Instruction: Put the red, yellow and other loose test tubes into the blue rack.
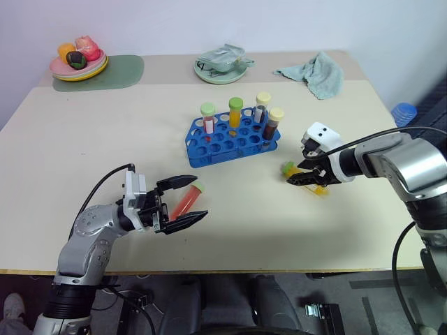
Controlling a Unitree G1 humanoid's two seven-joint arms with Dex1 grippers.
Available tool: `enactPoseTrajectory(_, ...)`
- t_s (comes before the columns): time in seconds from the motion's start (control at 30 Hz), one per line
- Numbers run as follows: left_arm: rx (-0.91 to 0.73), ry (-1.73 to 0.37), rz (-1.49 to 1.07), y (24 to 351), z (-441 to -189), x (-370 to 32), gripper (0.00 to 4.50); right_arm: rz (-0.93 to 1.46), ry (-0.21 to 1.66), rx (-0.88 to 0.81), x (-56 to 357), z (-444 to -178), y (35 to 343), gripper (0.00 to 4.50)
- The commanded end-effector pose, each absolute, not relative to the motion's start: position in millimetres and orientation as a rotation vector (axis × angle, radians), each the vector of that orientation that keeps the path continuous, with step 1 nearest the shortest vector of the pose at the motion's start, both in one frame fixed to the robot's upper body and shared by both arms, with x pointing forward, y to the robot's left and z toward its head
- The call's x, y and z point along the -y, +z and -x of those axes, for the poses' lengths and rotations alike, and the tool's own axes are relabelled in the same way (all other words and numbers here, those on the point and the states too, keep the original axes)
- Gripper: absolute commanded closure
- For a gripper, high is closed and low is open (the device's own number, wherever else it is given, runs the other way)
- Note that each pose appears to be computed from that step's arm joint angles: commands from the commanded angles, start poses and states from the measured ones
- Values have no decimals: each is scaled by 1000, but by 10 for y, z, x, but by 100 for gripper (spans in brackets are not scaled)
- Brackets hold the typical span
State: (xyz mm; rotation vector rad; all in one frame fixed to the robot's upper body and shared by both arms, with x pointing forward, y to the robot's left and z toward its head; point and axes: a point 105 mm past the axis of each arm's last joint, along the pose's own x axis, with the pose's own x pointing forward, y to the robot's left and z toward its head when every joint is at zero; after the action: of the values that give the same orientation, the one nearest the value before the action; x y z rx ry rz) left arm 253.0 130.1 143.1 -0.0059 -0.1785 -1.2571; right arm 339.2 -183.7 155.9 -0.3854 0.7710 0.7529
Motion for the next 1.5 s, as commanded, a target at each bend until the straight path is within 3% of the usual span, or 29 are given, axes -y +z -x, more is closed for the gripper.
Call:
enactPoseTrajectory(0.03, 213, -1256, -21, 1498, -2485, -1281, 0, 420, 740, -752, 1840, -3493, 1621, 138)
enactPoseTrajectory(0.73, 208, -1233, -18, 1504, -2458, -1264, 0, 450, 750, -820, 1881, -3507, 1455, 138)
enactPoseTrajectory(0.87, 210, -1233, -19, 1515, -2468, -1261, 0, 447, 752, -819, 1853, -3507, 1429, 259)
enactPoseTrajectory(1.37, 205, -1213, -28, 1535, -2455, -1291, 0, 447, 795, -801, 1708, -3513, 1370, 259)
enactPoseTrajectory(1.5, 206, -1208, -31, 1538, -2454, -1293, 0, 453, 805, -791, 1678, -3512, 1368, 367)
